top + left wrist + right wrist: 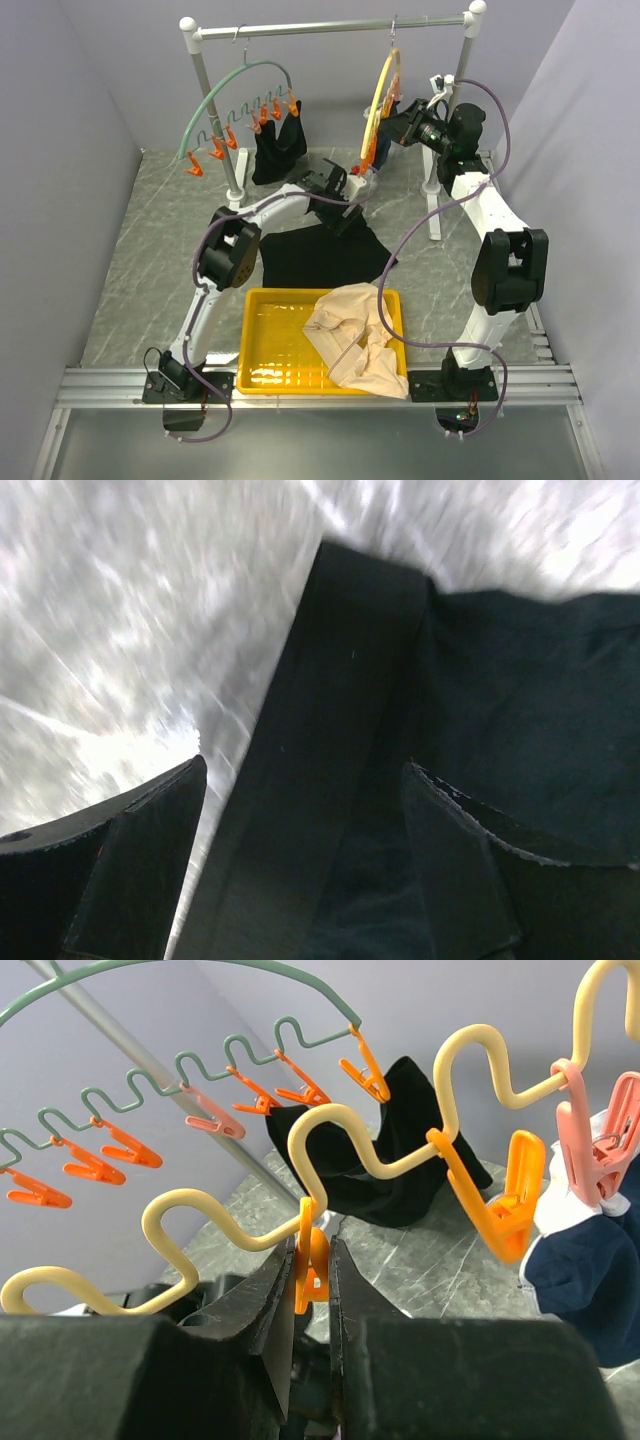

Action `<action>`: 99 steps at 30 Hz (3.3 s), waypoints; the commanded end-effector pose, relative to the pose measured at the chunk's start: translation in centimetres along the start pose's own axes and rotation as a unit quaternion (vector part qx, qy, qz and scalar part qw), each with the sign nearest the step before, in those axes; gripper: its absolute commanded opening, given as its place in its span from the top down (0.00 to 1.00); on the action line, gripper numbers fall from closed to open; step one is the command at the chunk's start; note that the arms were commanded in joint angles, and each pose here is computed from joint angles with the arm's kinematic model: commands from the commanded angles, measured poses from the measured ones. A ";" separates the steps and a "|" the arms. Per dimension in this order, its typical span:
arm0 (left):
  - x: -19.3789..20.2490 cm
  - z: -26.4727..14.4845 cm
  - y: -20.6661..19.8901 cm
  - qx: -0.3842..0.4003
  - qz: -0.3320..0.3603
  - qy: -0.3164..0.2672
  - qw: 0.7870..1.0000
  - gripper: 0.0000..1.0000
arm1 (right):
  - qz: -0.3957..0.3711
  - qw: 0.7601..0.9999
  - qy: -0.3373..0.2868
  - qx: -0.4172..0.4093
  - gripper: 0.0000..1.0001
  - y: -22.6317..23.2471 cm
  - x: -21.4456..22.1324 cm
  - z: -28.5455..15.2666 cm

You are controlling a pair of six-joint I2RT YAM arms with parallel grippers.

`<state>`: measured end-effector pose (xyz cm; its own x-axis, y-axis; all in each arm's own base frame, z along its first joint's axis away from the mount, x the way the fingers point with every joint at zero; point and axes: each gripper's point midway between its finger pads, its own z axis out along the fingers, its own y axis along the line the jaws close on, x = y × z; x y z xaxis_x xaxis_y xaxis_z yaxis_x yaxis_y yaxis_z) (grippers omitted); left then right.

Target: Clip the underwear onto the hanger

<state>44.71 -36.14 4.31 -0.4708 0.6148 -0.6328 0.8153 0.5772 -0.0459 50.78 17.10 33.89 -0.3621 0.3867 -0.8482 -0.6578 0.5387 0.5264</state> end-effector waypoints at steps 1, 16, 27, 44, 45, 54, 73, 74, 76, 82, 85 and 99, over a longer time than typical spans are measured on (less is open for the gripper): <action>1.3 -0.3 -0.6 -0.044 -0.033 0.035 0.998 0.15 | -0.023 1.000 -0.015 -0.013 1.00 2.0 -1.8 -1.0; 6.1 2.1 -2.1 -0.013 -0.133 0.099 0.986 0.19 | -0.022 1.000 -0.013 -0.013 1.00 2.2 -1.5 -1.2; 0.0 -1.1 0.6 -0.095 -0.099 0.020 0.990 0.20 | -0.025 0.999 -0.016 -0.015 1.00 2.4 -1.8 -1.1; -0.8 -3.1 -1.4 -0.137 -0.327 0.038 0.934 0.22 | -0.025 0.999 -0.013 -0.015 1.00 2.3 -1.2 -1.4; -0.8 -3.1 -1.4 -0.147 -0.327 0.035 0.933 0.22 | -0.024 0.999 -0.014 -0.015 1.00 2.4 -1.3 -1.4; 3.1 -0.2 -1.7 -0.180 -0.359 0.079 0.912 0.19 | -0.027 0.999 -0.013 -0.013 1.00 2.3 -1.2 -1.5; 11.9 2.5 1.0 -0.182 -0.348 0.183 0.901 0.69 | -0.023 1.000 -0.015 -0.007 1.00 1.8 -1.3 -1.3; 12.0 2.5 1.1 -0.182 -0.341 0.184 0.904 0.72 | -0.023 1.000 -0.014 -0.006 1.00 1.7 -1.2 -1.2; 11.8 2.6 1.0 -0.176 -0.322 0.185 0.912 0.77 | -0.024 1.000 -0.014 -0.006 1.00 1.7 -1.3 -1.2; 12.5 2.3 0.2 -0.142 -0.184 0.201 0.952 0.81 | -0.028 1.000 -0.013 -0.006 1.00 1.8 -1.2 -1.3; 12.9 2.4 -0.8 -0.107 -0.075 0.208 0.969 0.85 | -0.029 0.999 -0.014 -0.006 1.00 1.8 -1.3 -1.4; 4.0 -0.4 -2.0 -0.057 0.024 0.097 0.993 0.44 | -0.032 0.999 -0.016 -0.015 1.00 2.1 -1.6 -1.2</action>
<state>43.31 -33.60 3.03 -0.4042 0.7534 -0.5187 0.7959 0.5692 0.2065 49.69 17.00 33.95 -0.3520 0.3810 -0.8550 -0.6629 0.5435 0.5150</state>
